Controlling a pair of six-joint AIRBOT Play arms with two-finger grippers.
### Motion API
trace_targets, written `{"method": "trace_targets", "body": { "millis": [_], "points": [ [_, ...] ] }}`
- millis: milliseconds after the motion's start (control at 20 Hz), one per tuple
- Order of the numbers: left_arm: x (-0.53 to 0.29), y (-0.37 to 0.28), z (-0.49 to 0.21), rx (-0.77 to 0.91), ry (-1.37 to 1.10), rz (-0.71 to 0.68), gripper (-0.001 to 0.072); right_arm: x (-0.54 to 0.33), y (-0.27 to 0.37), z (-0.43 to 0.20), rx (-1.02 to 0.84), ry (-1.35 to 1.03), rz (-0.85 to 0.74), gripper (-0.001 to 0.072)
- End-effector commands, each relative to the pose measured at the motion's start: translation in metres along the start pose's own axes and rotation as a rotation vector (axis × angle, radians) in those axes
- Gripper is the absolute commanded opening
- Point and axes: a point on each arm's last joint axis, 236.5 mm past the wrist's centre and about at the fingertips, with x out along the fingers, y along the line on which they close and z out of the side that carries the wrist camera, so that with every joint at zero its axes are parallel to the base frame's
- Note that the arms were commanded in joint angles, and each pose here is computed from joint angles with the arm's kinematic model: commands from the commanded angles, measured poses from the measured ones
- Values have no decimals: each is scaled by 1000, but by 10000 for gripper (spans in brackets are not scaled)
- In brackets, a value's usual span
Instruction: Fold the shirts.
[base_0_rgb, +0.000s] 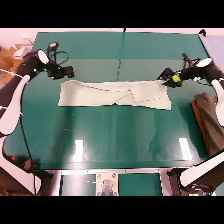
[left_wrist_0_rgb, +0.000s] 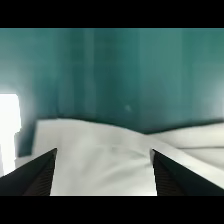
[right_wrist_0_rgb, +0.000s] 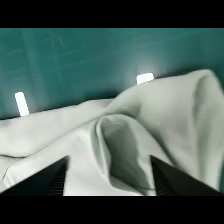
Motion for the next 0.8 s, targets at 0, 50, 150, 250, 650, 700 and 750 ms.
{"method": "trace_targets", "body": {
  "millis": [0,50,150,250,650,700,750],
  "points": [
    [-33,29,13,-31,30,56,659,-36,-37,1,40,52,-8,597],
    [-42,36,14,-50,43,61,659,-41,-50,-3,34,74,-8,598],
    [-53,44,10,-105,77,56,658,-40,-71,-18,23,145,7,598],
    [-54,41,3,-127,108,33,659,-25,-80,-34,-2,222,48,600],
    [-57,2,0,-183,137,-127,658,27,-36,-53,-30,301,333,694],
    [-57,-2,1,-189,135,-146,658,31,-31,-52,-42,298,329,692],
    [-58,-8,2,-194,131,-164,657,33,-26,-51,-54,293,326,621]
  ]
}}
